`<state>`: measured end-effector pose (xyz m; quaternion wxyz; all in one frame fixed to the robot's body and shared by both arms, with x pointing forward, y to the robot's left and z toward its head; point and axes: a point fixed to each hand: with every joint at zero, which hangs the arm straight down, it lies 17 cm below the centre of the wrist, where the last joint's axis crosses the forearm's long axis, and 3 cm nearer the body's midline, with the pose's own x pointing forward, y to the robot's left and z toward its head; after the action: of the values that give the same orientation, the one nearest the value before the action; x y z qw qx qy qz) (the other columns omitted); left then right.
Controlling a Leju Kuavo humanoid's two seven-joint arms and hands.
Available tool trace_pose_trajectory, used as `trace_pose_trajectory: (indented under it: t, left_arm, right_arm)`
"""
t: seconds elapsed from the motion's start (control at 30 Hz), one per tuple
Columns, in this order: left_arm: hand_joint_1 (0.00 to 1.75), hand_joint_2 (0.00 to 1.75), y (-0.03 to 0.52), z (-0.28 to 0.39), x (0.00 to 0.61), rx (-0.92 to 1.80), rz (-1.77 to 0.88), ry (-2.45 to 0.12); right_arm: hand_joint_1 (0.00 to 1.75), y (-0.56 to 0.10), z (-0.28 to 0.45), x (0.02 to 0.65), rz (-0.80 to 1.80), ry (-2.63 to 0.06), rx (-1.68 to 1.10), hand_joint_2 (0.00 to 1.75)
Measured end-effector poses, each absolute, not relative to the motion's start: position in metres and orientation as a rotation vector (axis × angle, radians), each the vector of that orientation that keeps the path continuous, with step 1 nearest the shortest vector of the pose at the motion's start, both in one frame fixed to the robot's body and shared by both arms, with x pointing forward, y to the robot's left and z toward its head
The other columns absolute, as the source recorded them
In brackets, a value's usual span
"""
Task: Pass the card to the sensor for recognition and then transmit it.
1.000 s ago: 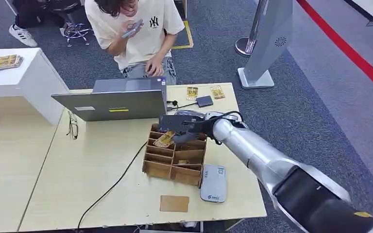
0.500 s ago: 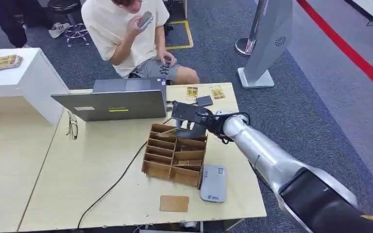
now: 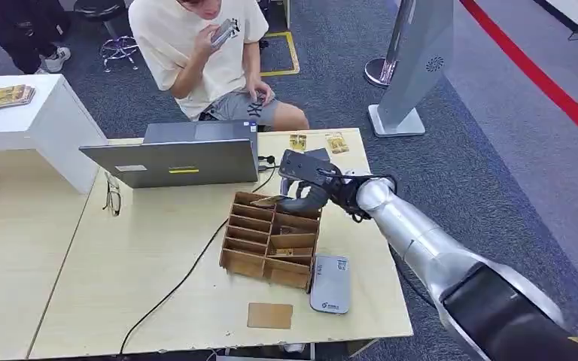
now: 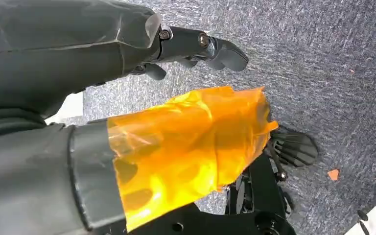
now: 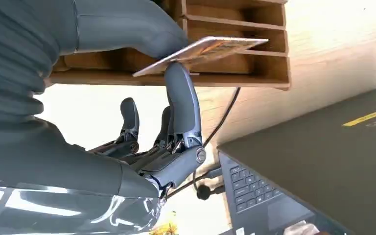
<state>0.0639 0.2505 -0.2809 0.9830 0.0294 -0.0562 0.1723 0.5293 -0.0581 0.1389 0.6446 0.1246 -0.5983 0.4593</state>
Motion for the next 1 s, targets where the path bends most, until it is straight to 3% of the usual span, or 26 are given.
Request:
trace_pose_trajectory:
  t: [1.0]
  left_arm:
    - [0.00, 0.00, 0.250, -0.281, 0.066, 0.057, 0.345, -0.123]
  right_arm:
    - [1.75, -0.088, 0.175, 0.533, 0.899, -1.485, 0.392, 1.75]
